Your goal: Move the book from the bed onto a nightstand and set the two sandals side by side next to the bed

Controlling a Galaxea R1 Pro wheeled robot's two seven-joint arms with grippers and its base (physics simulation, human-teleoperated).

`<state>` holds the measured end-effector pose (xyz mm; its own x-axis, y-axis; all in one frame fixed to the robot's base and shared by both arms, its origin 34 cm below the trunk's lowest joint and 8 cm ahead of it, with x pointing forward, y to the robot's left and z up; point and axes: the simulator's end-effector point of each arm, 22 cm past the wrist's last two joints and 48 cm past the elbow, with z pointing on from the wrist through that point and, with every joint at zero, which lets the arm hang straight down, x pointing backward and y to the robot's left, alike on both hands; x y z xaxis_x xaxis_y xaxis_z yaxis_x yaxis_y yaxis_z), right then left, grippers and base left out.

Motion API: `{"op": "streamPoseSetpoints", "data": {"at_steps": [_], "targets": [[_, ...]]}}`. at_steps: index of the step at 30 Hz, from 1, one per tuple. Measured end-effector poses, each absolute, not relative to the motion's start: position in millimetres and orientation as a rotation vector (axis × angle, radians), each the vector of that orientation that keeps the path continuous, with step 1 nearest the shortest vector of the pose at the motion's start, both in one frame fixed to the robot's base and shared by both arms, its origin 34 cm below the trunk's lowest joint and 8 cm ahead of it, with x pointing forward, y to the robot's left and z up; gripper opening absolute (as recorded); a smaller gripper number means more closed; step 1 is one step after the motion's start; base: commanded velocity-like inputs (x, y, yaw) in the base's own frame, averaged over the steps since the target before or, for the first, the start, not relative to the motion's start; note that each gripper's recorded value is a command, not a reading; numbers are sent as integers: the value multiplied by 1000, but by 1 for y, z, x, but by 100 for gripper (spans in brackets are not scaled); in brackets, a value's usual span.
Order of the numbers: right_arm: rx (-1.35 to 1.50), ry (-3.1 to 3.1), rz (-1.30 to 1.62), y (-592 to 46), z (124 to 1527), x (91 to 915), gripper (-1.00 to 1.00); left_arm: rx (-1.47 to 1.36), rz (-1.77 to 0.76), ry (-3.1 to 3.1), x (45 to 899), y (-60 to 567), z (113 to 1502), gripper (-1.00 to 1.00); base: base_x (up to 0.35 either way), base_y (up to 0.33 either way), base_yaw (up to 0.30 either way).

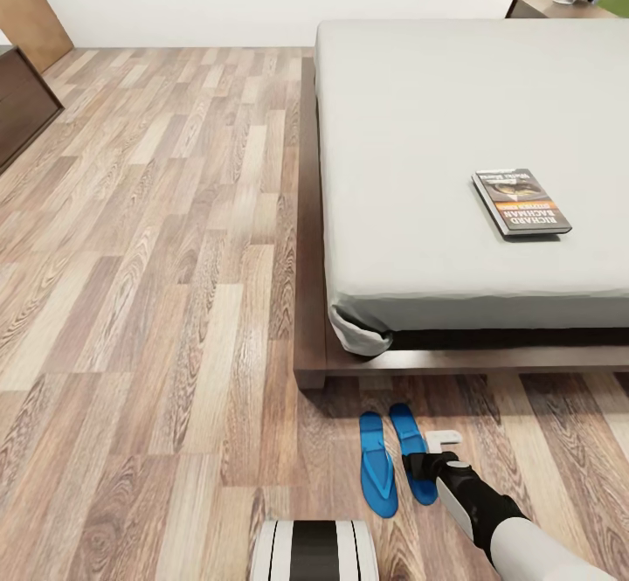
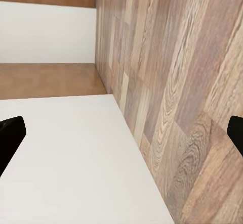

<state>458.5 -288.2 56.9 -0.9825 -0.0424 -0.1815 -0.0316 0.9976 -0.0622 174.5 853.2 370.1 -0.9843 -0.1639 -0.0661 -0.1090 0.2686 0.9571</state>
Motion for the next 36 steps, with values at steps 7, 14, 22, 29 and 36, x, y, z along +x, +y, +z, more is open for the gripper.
{"op": "streamPoseSetpoints", "data": {"at_steps": [7,14,22,29,36], "targets": [[-55,2956,-88,-288,57,459,100,265,-1854,-2465,174,853,370,100,0,0,0],[-55,2956,-88,-288,57,458,100,265,-1854,-2465,174,853,370,100,0,0,0],[-55,2956,-88,-288,57,458,100,261,-1851,-2467,175,853,369,100,0,0,0],[-54,2926,-88,-288,69,471,100,287,-1859,-2486,178,853,373,100,0,0,0],[-52,2898,-89,-289,81,483,100,315,-1867,-2505,181,853,376,100,0,0,0]]}}
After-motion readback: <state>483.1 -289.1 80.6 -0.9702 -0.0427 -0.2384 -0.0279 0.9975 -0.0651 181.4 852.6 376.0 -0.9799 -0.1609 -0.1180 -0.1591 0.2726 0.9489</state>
